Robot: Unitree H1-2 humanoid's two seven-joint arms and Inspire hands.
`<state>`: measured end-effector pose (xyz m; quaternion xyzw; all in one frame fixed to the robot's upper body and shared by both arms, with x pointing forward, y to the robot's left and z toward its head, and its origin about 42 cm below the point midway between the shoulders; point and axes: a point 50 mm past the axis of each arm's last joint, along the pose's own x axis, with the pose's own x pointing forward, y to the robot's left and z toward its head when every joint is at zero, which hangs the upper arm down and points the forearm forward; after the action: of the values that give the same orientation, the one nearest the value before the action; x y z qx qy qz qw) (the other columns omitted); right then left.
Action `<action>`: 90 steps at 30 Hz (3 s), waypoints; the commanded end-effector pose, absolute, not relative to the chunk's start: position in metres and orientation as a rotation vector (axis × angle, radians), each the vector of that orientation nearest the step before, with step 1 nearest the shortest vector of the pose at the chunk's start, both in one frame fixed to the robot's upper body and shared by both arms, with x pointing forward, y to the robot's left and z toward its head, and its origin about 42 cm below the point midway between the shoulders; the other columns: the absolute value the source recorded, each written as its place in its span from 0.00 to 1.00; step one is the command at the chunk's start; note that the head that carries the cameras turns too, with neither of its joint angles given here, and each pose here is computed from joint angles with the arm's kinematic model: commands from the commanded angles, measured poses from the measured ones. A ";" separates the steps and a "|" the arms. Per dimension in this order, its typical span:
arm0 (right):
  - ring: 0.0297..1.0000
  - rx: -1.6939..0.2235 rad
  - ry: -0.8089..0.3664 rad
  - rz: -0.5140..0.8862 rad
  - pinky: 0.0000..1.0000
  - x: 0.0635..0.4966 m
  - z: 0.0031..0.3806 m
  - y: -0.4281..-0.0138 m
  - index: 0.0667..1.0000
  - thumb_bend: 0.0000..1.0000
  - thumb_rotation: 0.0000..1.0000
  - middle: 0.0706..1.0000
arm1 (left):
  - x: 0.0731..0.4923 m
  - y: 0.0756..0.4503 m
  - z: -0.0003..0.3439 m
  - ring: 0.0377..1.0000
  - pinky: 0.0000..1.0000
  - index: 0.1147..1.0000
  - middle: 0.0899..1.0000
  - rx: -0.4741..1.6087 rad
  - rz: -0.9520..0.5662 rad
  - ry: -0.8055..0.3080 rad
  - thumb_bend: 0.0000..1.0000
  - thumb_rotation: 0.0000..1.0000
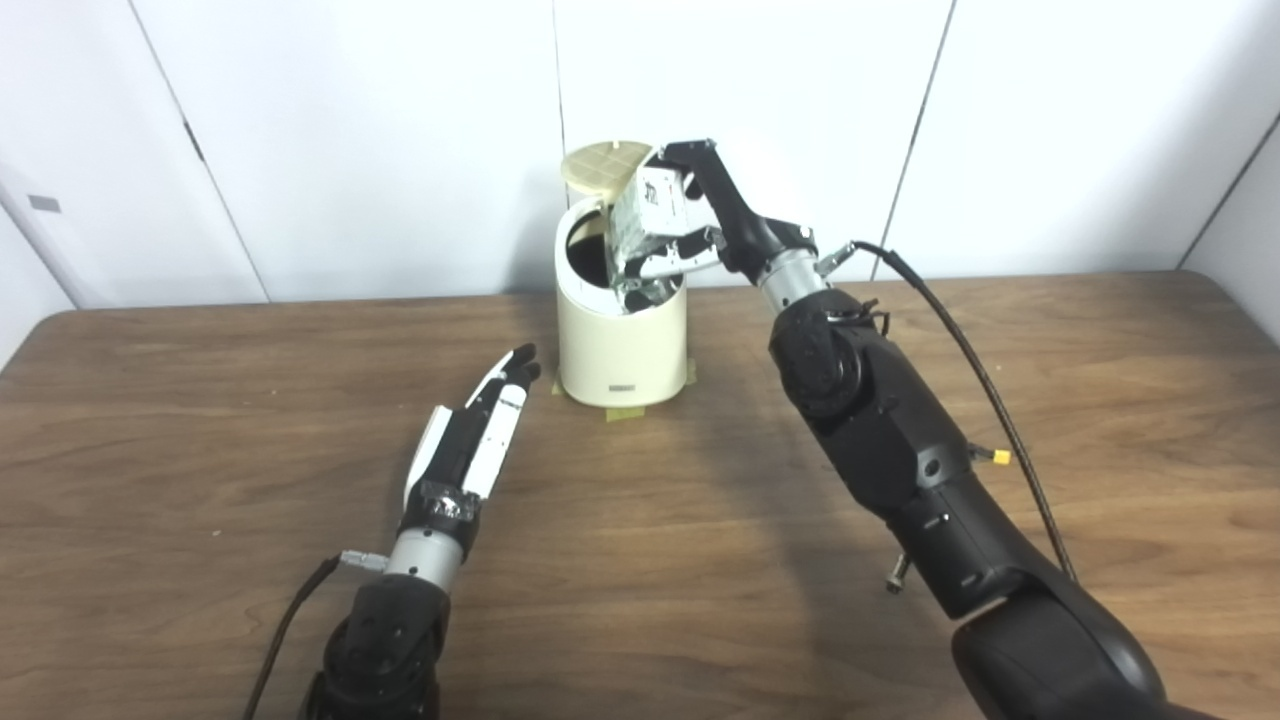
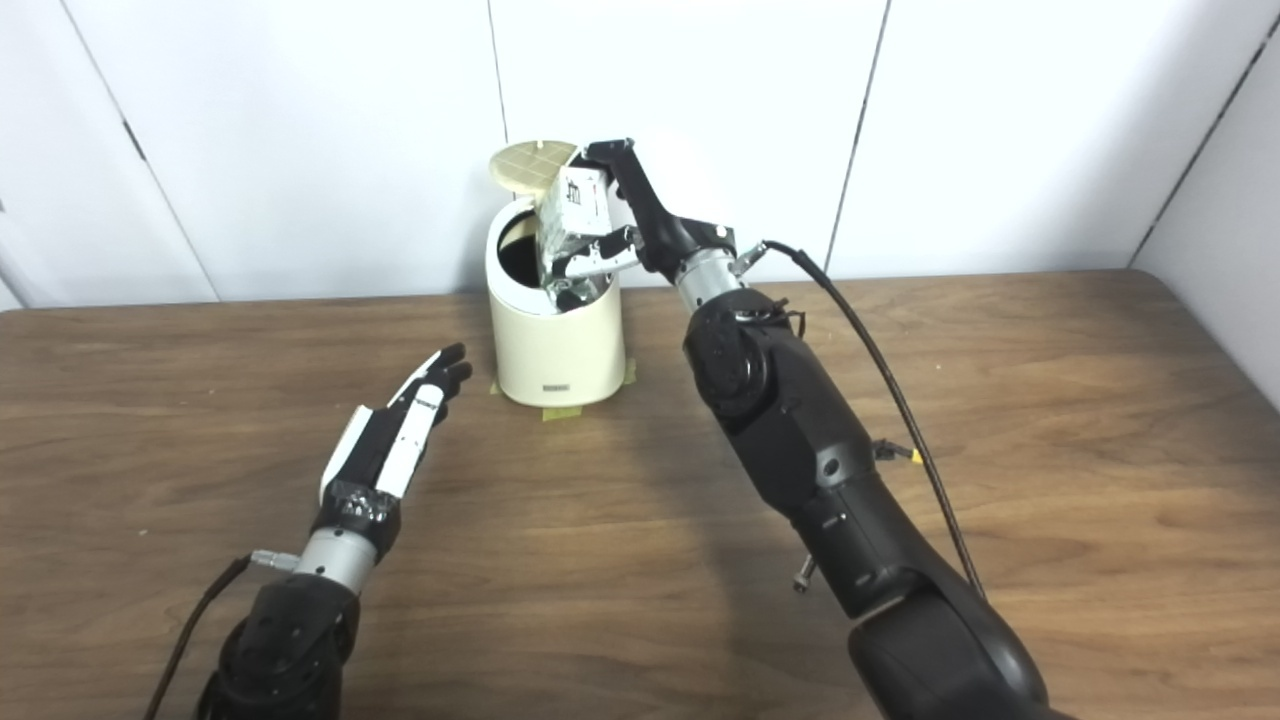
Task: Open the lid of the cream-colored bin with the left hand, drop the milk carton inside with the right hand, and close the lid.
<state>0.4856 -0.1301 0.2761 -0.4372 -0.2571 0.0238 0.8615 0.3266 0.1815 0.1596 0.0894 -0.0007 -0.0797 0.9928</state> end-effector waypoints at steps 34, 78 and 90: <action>0.53 -0.915 -0.674 0.000 0.45 0.487 0.321 -0.126 0.62 0.92 0.11 0.62 | 0.331 0.181 0.180 0.94 0.97 0.85 0.90 0.239 -0.146 -0.103 0.44 1.00; 0.78 -0.003 -0.090 -0.011 0.68 0.365 0.220 -0.199 0.81 0.44 0.63 0.80 | 0.419 0.216 0.279 0.90 0.90 0.84 0.87 0.009 -0.019 -0.188 0.42 0.94; 0.91 0.137 -0.007 -0.011 0.88 0.338 0.181 -0.193 0.92 0.57 1.00 0.92 | 0.463 0.210 0.324 0.93 0.95 0.87 0.91 0.072 -0.181 -0.192 0.45 0.98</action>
<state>0.3343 -0.1981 0.1638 0.0584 0.0454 -0.0115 0.9972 0.4530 0.2162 0.2854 0.0320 -0.0507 -0.0683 0.9959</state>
